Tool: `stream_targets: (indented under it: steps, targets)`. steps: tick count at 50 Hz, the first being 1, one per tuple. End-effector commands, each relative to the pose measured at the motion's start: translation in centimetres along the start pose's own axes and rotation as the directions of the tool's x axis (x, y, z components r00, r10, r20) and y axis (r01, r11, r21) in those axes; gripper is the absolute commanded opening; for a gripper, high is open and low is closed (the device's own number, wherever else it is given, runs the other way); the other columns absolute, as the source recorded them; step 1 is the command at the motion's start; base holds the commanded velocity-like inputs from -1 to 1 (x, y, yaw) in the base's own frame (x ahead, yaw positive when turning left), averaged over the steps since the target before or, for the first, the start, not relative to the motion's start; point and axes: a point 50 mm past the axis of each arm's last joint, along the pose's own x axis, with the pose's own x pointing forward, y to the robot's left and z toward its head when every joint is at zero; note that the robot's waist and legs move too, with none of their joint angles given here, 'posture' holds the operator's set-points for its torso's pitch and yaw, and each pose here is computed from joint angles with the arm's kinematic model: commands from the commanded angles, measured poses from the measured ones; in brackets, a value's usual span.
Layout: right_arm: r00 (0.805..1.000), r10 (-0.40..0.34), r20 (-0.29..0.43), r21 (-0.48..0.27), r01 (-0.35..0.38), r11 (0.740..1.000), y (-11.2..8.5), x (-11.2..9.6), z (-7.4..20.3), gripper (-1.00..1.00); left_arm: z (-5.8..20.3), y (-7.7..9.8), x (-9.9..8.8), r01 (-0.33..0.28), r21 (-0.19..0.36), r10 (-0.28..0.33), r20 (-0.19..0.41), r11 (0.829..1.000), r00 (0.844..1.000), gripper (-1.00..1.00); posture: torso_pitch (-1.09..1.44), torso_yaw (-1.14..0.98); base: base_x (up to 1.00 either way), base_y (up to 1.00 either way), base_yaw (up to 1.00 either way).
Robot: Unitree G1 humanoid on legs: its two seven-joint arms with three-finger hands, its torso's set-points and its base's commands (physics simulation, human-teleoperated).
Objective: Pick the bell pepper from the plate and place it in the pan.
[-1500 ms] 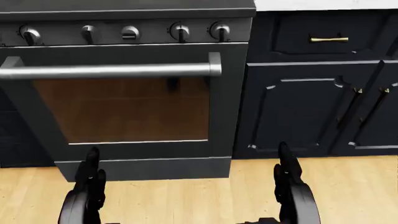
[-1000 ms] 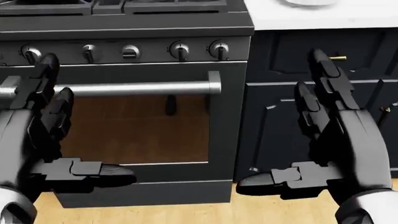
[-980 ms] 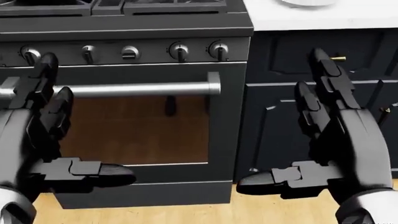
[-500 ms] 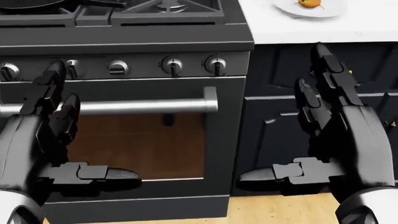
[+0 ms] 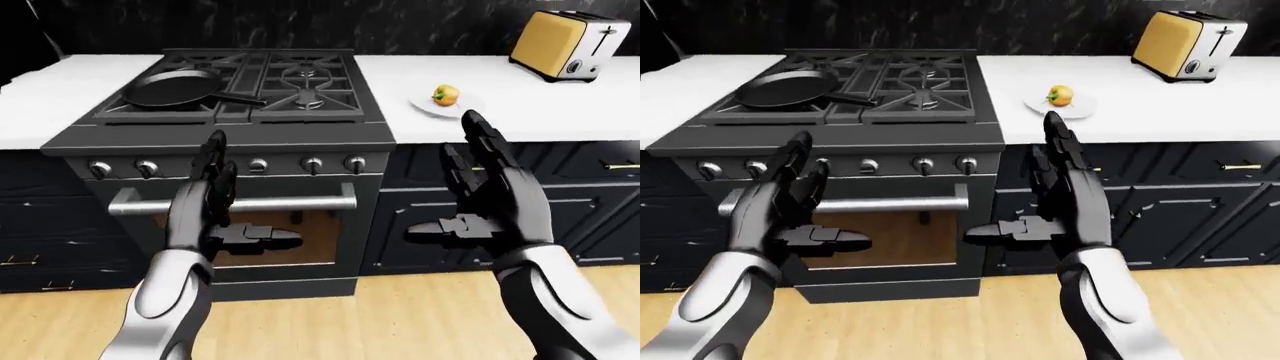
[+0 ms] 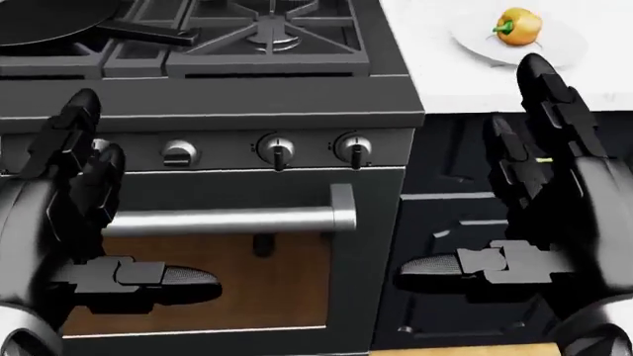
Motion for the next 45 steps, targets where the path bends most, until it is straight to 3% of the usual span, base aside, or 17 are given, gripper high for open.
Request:
stream_targets:
  steps: [1, 6, 7, 14, 45]
  targets:
    - [0.997, 0.009, 0.076, 0.0, -0.009, 1.0, 0.19, -0.16, 1.12, 1.0, 1.02, -0.32, -0.14, 0.019, 0.0, -0.019, 0.07, 1.0, 0.997, 1.0, 0.0, 0.0, 0.27, -0.33, 0.0]
    - [0.993, 0.02, 0.116, 0.015, -0.022, 1.0, 0.06, -0.43, 1.29, 1.0, 0.96, -0.34, -0.14, 0.018, 0.002, -0.018, 0.07, 1.0, 0.997, 1.0, 0.0, 0.0, 0.22, -0.19, 0.0]
    - [0.994, 0.023, 0.11, 0.043, -0.028, 0.999, -0.08, -0.32, 1.23, 1.0, 0.95, -0.33, -0.15, 0.018, 0.001, -0.018, 0.07, 1.0, 0.997, 1.0, 0.0, 0.0, 0.0, 0.0, 0.0]
    - [0.995, 0.003, 0.097, 0.058, -0.009, 0.998, -0.37, -0.13, 1.18, 1.0, 0.77, -0.4, -0.12, 0.021, 0.002, -0.021, 0.068, 1.0, 0.997, 1.0, 0.0, 0.0, 0.0, -0.11, 0.0]
    - [0.995, 0.0, 0.096, 0.064, -0.007, 0.998, -0.35, -0.15, 1.45, 1.0, 0.95, -0.76, -0.19, 0.032, 0.005, -0.032, 0.068, 0.999, 0.997, 1.0, 0.0, 0.0, 0.0, -0.29, 0.0]
